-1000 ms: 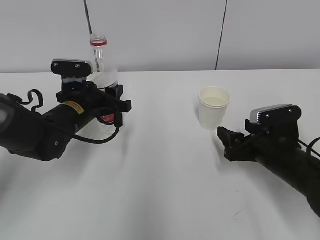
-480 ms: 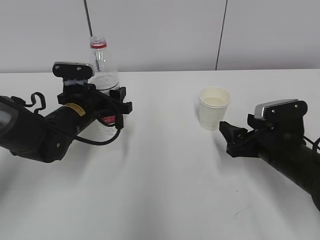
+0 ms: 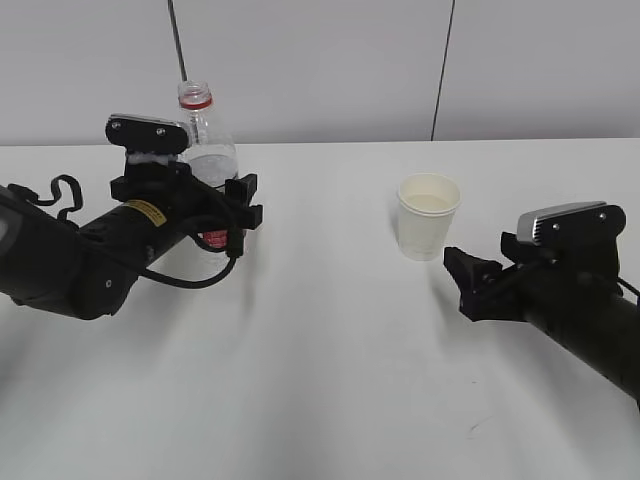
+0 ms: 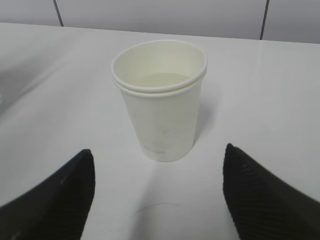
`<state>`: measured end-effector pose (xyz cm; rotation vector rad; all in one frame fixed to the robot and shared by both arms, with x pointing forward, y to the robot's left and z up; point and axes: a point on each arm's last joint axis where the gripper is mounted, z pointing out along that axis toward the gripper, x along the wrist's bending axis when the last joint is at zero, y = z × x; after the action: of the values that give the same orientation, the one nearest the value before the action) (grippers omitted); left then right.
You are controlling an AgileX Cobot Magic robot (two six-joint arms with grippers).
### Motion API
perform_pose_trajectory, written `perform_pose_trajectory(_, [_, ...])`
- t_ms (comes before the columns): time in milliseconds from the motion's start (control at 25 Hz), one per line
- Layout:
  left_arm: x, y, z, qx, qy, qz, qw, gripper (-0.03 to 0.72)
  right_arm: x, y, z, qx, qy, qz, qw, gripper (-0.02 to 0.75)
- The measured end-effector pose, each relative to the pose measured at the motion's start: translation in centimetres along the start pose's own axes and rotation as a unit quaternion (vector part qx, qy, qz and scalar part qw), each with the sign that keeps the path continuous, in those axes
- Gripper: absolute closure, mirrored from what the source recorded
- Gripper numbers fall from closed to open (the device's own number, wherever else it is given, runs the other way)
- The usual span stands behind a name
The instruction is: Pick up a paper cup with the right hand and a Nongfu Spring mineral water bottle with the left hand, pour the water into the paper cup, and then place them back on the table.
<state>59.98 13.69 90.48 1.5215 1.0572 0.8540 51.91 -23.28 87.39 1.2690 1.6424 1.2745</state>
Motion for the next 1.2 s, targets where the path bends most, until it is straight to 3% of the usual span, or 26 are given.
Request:
perform_pose_trajectory(600, [0.4,2.3,-5.6,-0.036,-0.002,0.009,0.999,0.158,0.0,0.7,-0.7,-0.009,-0.004,0.001,1.000,0.150])
perform_pose_trajectory(880, [0.8,3.0,-8.7,-0.030,0.009,-0.001,1.000,0.158,0.0,2.7,-1.3,-0.048,-0.009,0.001,0.999,0.150])
perform_pose_trajectory(1200, [0.7,4.5,-10.4,0.024,0.001,-0.008,1.000,0.158,0.1,5.3,-2.5,-0.058,-0.011,-0.004,0.998,0.150])
